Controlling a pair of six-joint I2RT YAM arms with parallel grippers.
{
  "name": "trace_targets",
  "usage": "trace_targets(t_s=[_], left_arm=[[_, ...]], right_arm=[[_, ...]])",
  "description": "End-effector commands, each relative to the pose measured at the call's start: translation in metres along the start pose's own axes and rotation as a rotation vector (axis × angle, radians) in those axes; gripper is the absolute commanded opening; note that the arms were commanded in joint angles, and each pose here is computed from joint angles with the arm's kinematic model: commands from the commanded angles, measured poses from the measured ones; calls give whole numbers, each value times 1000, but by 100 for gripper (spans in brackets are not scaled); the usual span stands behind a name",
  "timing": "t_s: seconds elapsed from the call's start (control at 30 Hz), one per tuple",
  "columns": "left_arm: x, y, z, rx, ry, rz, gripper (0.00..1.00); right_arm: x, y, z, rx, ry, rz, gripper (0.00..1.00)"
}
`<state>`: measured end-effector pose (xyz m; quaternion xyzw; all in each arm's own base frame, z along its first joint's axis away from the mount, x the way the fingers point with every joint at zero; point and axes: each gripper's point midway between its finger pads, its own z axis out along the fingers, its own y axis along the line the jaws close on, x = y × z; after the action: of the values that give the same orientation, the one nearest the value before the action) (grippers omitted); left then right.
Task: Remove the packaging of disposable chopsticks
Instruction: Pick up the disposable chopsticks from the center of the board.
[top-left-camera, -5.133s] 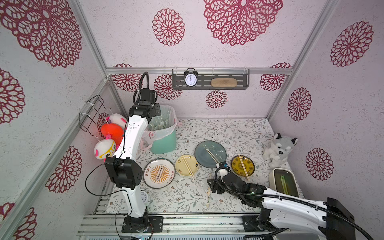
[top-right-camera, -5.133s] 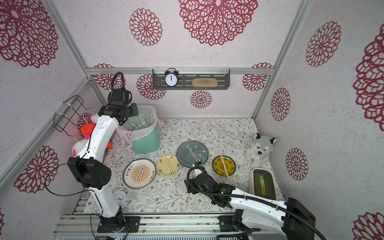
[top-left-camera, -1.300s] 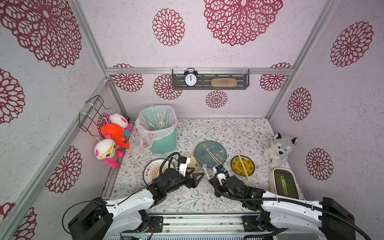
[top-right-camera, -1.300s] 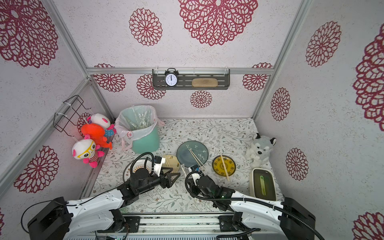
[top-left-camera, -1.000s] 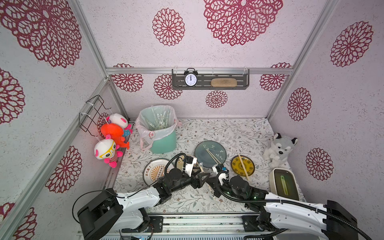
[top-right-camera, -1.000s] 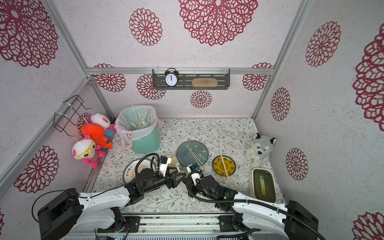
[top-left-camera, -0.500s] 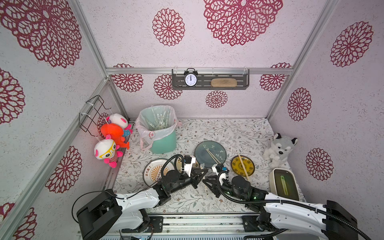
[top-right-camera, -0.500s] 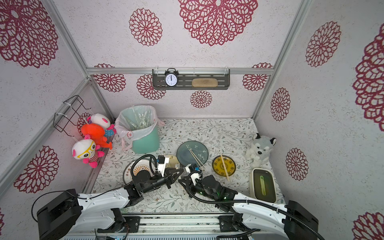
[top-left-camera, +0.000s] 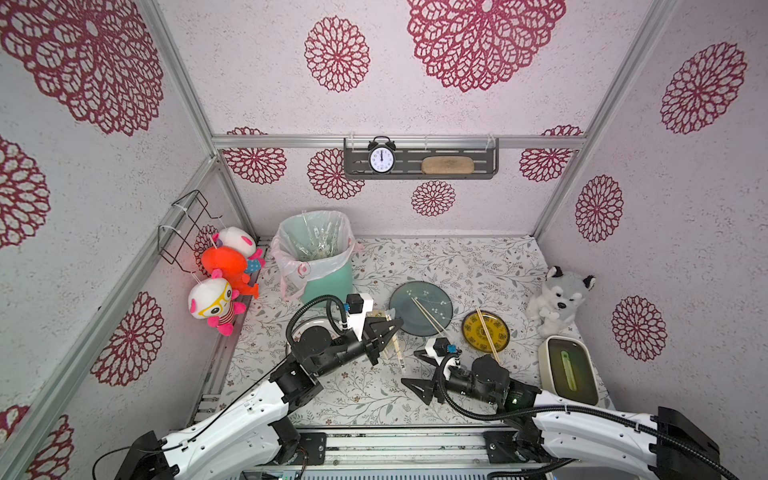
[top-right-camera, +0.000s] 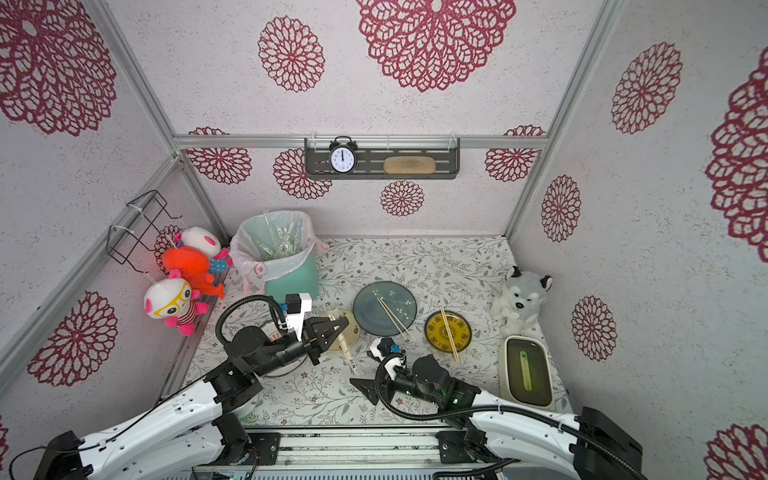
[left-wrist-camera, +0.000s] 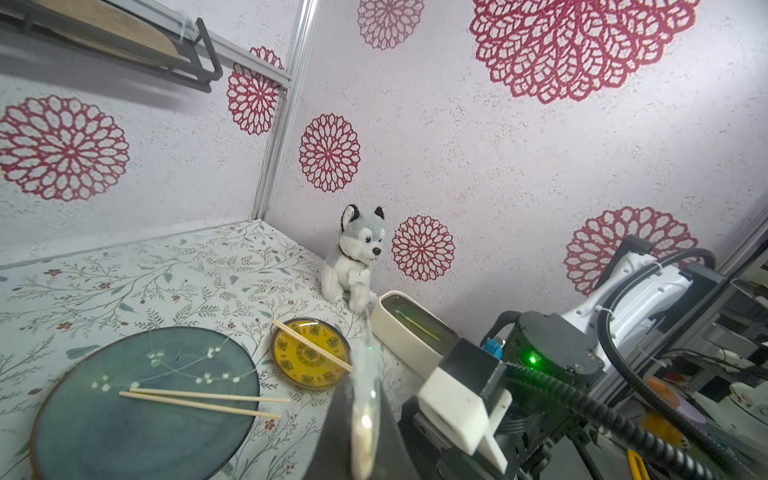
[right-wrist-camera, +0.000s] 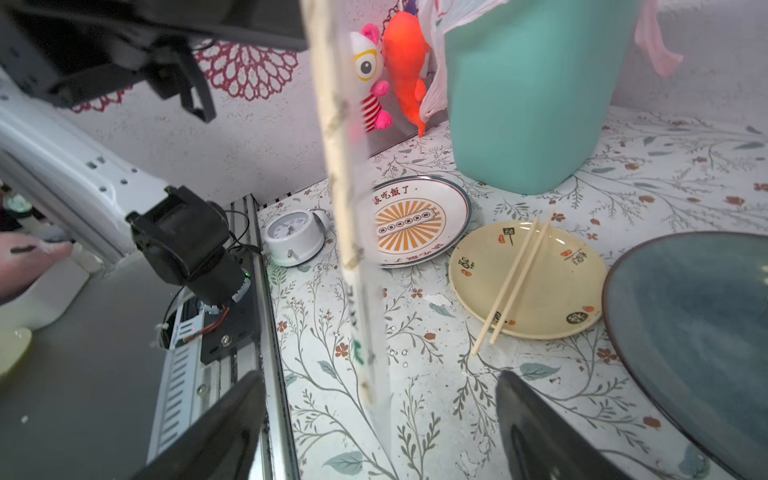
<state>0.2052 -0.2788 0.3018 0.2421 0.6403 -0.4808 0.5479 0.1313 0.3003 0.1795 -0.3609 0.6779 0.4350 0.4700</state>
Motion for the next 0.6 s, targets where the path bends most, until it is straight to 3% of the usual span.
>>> trace_targets(t_s=[0.0,0.2,0.43,0.57], left_arm=[[11,-8,-3,89,61,15,0],[7,-22,-5,164,44,-7,0],[9,-19,-6,149,46,-11,0],[10,-20,-6,159,43,-18,0]], right_arm=[[-27,16,1,-80,-95,-77,81],[-26,16,18,-94,-73,-84,70],[-26,16,24,-111,-69,-80,42],[-24,19,25,-133,-64,-69,18]])
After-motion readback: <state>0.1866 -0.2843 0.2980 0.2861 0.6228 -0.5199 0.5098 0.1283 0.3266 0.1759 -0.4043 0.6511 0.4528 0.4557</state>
